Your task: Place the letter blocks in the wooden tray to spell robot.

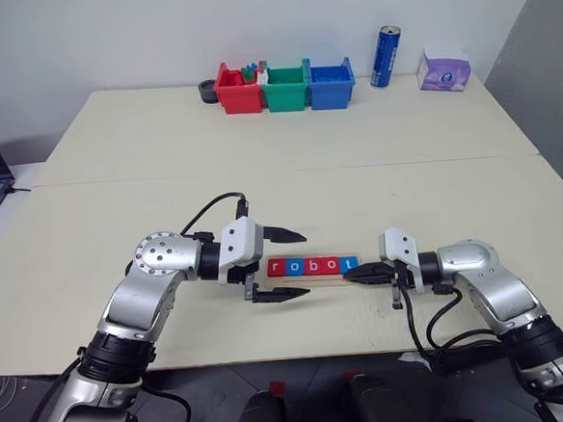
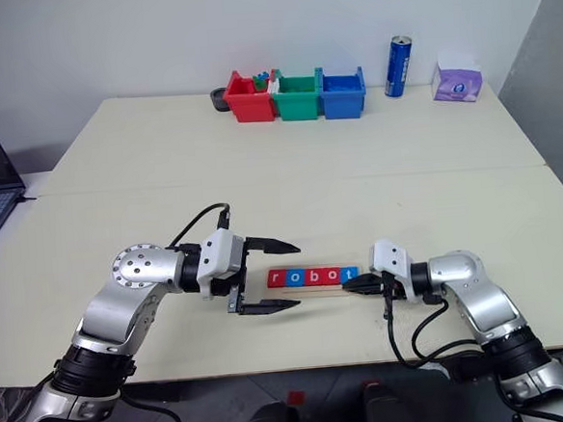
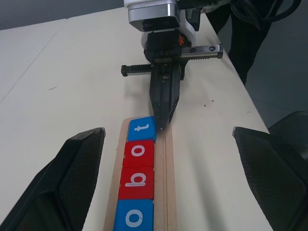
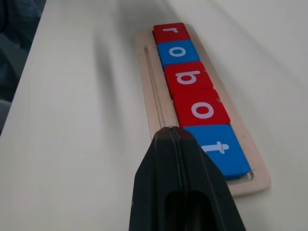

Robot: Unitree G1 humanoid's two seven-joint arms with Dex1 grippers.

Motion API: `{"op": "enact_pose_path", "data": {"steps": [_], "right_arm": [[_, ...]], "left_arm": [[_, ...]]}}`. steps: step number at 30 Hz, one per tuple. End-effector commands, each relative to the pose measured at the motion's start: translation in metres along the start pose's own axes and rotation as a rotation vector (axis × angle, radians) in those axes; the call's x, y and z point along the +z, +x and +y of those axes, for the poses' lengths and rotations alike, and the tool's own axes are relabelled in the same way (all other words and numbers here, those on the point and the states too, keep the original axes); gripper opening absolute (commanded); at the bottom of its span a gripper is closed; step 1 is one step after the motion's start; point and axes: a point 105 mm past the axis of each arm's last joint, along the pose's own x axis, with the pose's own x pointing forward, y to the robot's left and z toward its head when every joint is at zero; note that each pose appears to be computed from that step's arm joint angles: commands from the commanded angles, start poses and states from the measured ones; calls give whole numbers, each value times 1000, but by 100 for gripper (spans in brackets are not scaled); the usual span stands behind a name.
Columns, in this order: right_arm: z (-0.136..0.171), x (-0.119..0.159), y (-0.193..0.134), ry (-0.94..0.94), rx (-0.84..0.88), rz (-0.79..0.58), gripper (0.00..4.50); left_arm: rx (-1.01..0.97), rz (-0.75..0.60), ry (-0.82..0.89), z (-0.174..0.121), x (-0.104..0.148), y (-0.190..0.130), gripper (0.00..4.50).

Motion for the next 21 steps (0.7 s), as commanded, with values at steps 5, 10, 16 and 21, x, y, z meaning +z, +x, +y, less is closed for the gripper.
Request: {"op": "enact_pose_path", "data": {"steps": [5,10,16,21], "right_arm": [[-6,7,-1,-57,-23,-8,1],[-11,8,-1,-63,-53,-16,1],[-9,12,-1,-57,-41,-37,1],[-9,22,-9,-5,-21,-98,1]], "left_arm": [[8,-12,31,1,7,0,450],[11,-11,32,2,7,0,450],[14,-10,31,2,7,0,450],[18,-10,30,3,7,-1,450]]}}
